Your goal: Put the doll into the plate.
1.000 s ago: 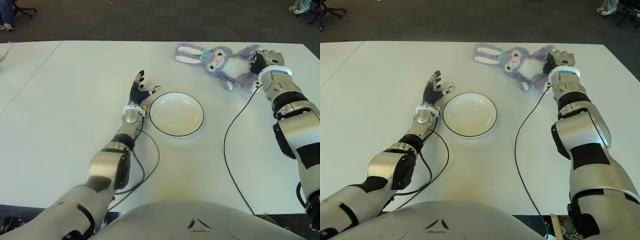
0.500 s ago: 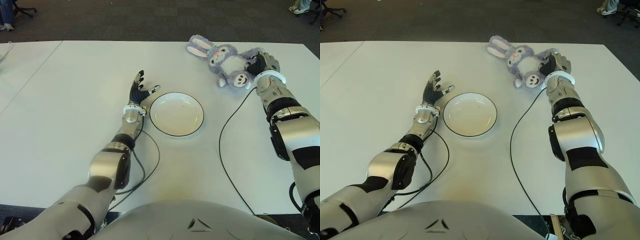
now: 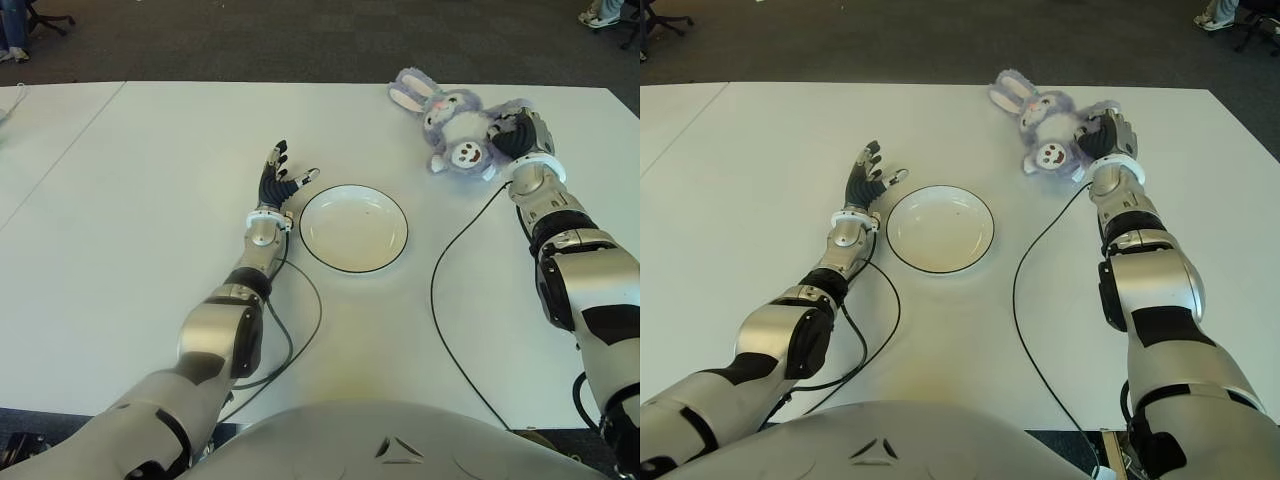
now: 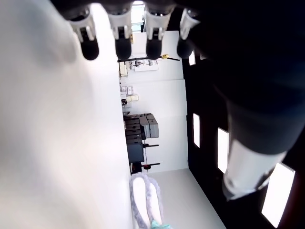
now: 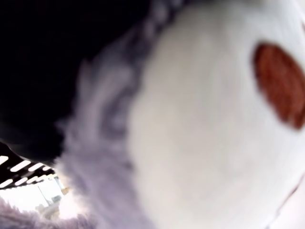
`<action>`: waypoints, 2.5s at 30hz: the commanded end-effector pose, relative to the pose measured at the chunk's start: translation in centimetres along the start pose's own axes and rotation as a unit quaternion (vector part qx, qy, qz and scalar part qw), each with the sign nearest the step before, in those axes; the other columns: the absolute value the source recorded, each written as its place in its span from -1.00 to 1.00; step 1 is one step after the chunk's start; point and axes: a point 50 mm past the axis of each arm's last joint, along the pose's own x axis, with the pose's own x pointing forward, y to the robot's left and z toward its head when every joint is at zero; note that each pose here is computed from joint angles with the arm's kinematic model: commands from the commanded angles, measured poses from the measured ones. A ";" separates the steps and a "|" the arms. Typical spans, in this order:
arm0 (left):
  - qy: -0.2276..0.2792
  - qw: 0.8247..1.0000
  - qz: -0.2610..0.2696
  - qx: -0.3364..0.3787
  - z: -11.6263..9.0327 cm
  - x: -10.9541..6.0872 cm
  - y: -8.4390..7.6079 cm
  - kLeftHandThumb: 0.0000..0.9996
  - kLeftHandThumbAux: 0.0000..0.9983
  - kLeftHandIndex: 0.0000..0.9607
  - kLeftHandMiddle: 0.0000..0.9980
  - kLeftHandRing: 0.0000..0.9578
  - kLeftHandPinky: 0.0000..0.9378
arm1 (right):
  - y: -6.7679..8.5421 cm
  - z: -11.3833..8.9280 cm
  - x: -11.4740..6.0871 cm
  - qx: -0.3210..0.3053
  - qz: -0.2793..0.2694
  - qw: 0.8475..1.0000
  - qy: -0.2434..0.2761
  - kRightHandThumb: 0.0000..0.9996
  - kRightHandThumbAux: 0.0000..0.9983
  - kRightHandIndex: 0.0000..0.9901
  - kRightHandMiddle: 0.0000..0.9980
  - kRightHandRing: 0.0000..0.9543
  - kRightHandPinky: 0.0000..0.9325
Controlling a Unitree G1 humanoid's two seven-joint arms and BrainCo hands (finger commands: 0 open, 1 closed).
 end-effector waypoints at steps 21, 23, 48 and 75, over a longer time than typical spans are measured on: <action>0.216 0.976 -0.021 -0.014 -9.5 -7.2 -0.8 -1.00 0.39 -0.94 -0.91 -0.92 -0.92 | -0.2 -2.8 -6.7 0.048 0.025 0.982 -0.183 0.41 0.43 -0.11 0.72 0.81 0.82; 0.213 0.976 -0.023 -0.022 -9.5 -7.3 -0.7 -1.00 0.35 -0.96 -0.92 -0.94 -0.94 | -0.2 -3.0 -8.3 0.050 0.027 0.979 -0.194 0.41 0.43 -0.11 0.73 0.81 0.83; 0.205 0.977 -0.026 -0.048 -9.4 -7.3 -0.3 -1.00 0.29 -0.98 -0.92 -0.94 -0.92 | -0.9 -2.3 -16.4 0.059 0.089 0.971 -0.213 0.41 0.43 -0.11 0.75 0.84 0.87; 0.204 0.978 -0.027 -0.042 -9.5 -7.3 -0.2 -1.00 0.28 -0.98 -0.91 -0.93 -0.90 | -0.4 -2.3 -16.6 0.108 0.067 0.975 -0.180 0.41 0.43 -0.11 0.72 0.81 0.84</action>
